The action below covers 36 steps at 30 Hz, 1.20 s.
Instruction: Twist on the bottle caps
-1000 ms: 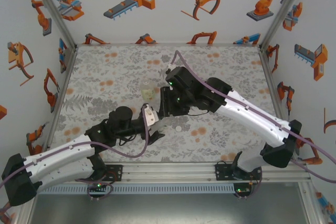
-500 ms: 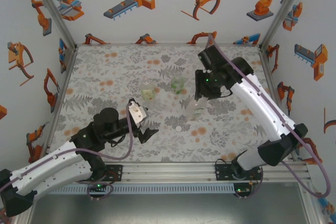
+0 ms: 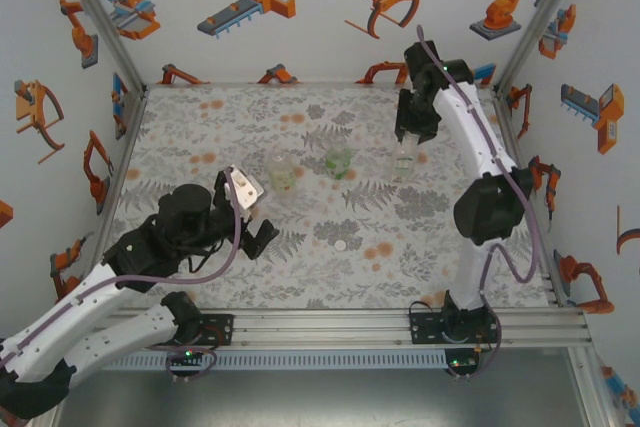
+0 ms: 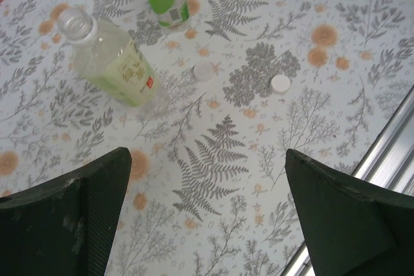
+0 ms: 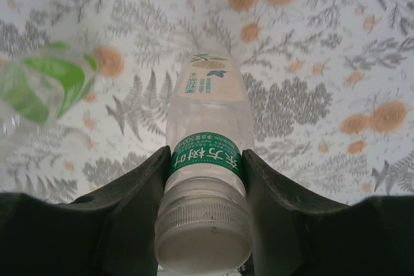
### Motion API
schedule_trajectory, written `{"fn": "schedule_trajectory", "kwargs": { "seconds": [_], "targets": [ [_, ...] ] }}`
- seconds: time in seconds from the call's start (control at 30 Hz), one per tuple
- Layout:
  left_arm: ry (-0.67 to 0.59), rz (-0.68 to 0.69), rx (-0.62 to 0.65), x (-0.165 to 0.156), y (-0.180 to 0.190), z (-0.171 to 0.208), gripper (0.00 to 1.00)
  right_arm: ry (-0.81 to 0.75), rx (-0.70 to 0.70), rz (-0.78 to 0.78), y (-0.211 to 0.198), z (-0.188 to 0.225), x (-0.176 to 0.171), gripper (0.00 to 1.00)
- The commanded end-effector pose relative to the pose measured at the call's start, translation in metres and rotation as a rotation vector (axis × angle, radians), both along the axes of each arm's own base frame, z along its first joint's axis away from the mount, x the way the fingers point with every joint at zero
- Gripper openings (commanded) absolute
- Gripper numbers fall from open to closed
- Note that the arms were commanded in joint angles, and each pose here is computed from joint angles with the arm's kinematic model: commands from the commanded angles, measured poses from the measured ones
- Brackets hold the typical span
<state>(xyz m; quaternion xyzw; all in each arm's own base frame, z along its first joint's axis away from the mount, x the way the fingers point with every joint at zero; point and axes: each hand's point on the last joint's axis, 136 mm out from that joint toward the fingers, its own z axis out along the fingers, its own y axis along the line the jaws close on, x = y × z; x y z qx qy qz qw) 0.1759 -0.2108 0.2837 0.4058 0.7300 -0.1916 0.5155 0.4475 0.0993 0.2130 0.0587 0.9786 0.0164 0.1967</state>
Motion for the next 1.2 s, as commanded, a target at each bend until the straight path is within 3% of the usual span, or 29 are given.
{"fn": "schedule_trajectory", "kwargs": {
  "seconds": [0.0,0.23,0.5,0.67,0.77,0.87,1.17],
  "targets": [
    [-0.017,0.027,0.056,-0.001,0.014,-0.014,0.95,-0.075,-0.017,-0.027,-0.012,0.014,0.03,0.22],
    [-0.043,0.055,0.029,-0.004,0.025,-0.008,0.95,-0.102,-0.093,-0.045,-0.029,0.002,0.076,0.21],
    [-0.055,0.059,0.02,-0.005,0.027,-0.007,0.96,-0.049,-0.084,-0.043,-0.035,-0.023,0.083,0.24],
    [-0.044,0.052,0.028,-0.004,0.025,-0.01,0.96,-0.03,-0.079,-0.038,-0.033,-0.03,0.081,0.33],
    [-0.044,0.052,0.028,-0.004,0.025,-0.01,0.96,-0.036,-0.081,-0.038,-0.033,-0.028,0.081,0.49],
    [-0.045,0.052,0.026,-0.004,0.025,-0.01,0.96,-0.063,-0.081,-0.04,-0.035,-0.017,0.082,0.57],
    [-0.044,0.049,0.025,-0.004,0.024,-0.01,0.96,-0.165,-0.065,-0.042,-0.036,0.037,0.074,0.61]
  ]
}}
